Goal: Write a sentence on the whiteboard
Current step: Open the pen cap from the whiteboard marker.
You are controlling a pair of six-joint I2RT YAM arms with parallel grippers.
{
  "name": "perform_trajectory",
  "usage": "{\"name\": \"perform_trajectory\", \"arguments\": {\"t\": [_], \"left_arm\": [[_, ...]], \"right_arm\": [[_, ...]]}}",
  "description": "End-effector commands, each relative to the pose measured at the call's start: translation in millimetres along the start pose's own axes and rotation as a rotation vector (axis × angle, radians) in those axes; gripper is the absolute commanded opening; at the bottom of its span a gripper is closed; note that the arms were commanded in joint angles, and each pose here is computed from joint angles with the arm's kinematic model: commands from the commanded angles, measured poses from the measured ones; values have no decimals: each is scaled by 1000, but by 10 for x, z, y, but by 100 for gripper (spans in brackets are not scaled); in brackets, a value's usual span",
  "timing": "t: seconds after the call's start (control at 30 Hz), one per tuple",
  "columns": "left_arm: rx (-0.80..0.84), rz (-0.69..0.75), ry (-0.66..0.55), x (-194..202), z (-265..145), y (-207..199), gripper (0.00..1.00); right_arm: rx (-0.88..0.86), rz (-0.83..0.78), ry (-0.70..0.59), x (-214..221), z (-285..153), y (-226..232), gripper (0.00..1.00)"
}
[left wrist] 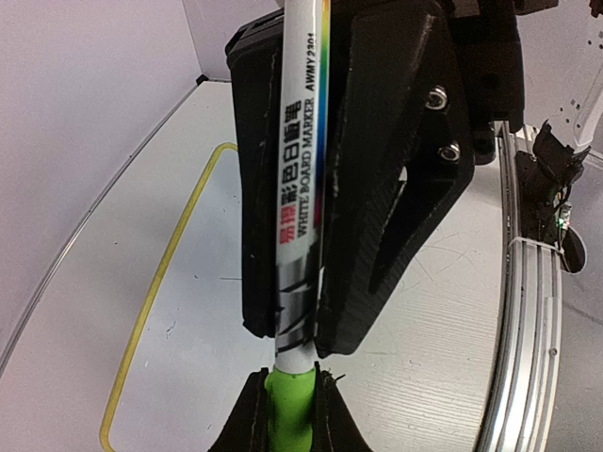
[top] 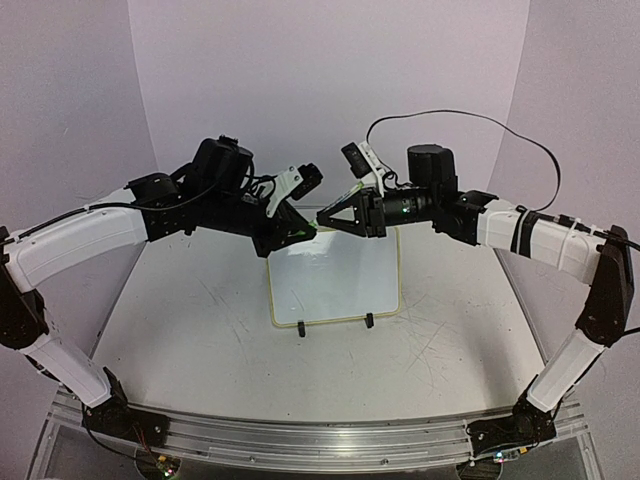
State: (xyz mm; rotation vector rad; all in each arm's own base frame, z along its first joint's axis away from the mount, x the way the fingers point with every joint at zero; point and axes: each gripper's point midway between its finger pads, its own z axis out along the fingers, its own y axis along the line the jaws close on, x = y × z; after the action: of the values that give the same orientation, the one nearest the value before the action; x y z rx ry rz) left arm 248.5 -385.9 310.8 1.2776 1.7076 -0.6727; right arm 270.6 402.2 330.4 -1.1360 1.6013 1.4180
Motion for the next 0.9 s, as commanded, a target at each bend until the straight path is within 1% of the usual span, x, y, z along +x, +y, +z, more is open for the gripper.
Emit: {"name": "perform_trajectory", "arguments": {"t": [0.0, 0.03, 0.13, 0.17, 0.3, 0.4, 0.5, 0.57, 0.67, 0.77, 0.83, 0.87], "left_arm": [[-29, 23, -67, -247, -75, 69, 0], [-29, 23, -67, -246, -70, 71, 0], [-26, 22, -67, -246, -68, 65, 0], [-26, 22, -68, -248, -69, 65, 0], [-48, 22, -56, -196, -81, 93, 0], [-75, 37, -40, -111, -119, 117, 0], [-122, 56, -7, 39, -175, 165, 0], [-148, 64, 8, 138, -244, 191, 0], [-173, 60, 13, 236, -366, 220, 0], [-201, 46, 3, 263, -489, 240, 0], [-227, 25, -10, 250, -583, 263, 0], [-251, 4, -16, 244, -632, 301, 0]], "right_arm": [[-34, -42, -34, -126, -14, 137, 17], [-30, -39, -35, -131, -10, 126, 16], [12, -35, -57, -178, -27, 75, 2], [31, -35, -71, -202, -42, 58, 0], [103, -29, -149, -290, -159, 19, 0], [105, -2, -210, -365, -361, -46, 0], [97, 8, -263, -443, -685, -98, 0], [134, -12, -290, -503, -980, -157, 0], [162, -72, -325, -639, -1342, -53, 0], [257, -120, -343, -744, -1571, -41, 0], [367, -111, -292, -665, -1624, -175, 0], [398, -97, -295, -655, -1648, -216, 0]]}}
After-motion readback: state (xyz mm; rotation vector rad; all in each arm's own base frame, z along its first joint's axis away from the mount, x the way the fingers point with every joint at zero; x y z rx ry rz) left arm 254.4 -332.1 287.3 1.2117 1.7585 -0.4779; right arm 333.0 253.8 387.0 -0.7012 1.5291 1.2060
